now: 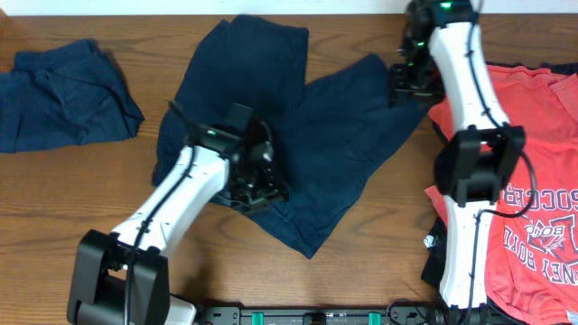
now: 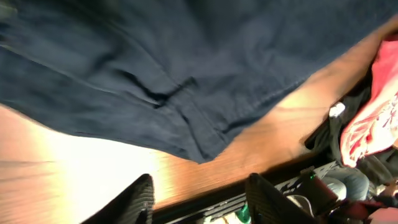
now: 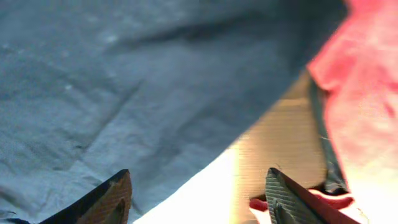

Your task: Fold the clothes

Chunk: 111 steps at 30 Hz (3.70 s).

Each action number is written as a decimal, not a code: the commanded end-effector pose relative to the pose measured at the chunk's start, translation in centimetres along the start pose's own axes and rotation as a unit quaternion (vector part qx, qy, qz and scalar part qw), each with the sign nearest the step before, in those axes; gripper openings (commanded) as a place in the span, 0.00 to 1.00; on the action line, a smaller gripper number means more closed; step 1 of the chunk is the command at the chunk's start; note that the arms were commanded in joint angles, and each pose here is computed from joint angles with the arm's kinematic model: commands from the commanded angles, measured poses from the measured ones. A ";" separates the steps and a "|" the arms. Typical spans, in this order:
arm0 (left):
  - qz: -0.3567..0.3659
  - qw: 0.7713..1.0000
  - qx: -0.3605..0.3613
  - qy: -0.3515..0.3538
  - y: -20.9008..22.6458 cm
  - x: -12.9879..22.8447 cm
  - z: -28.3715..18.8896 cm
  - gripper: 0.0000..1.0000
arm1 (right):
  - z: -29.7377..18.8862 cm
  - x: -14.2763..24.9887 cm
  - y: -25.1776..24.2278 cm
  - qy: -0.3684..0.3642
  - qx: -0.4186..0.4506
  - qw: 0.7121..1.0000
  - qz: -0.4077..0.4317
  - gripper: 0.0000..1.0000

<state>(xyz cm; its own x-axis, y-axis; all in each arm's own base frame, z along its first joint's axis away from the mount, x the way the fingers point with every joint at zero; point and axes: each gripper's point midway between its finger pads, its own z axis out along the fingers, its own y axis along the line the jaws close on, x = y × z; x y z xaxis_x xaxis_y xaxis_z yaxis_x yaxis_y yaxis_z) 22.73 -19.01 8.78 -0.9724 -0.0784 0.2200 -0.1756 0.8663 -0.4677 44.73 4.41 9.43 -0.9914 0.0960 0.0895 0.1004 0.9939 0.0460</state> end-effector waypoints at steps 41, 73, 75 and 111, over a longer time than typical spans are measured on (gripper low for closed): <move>-0.006 0.999 -0.013 0.050 -3.5 3.5 3.8 0.60 | 11.3 -3.0 -3.1 0.053 -0.090 0.994 0.018 0.01; -0.028 0.988 -0.124 0.088 2.1 5.2 5.1 0.59 | 1.9 -2.3 -5.3 -0.018 -0.033 0.999 0.035 0.01; -0.034 0.986 -0.132 0.098 2.6 5.2 5.8 0.49 | 1.8 -2.2 -5.1 -0.017 -0.032 0.999 0.033 0.01; -0.239 0.968 -0.051 -0.052 14.1 -9.7 3.0 0.06 | 1.9 1.6 -0.5 0.051 -0.020 0.998 -0.022 0.01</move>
<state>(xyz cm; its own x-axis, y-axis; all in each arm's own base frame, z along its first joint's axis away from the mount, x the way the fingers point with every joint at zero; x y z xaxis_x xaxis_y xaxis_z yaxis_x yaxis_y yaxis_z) 28.61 -11.26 -0.43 -0.7935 -0.4647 0.3930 -0.5968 0.7207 -0.3527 43.24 3.20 6.99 -0.9794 0.0692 0.1896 0.0885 0.9916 0.0948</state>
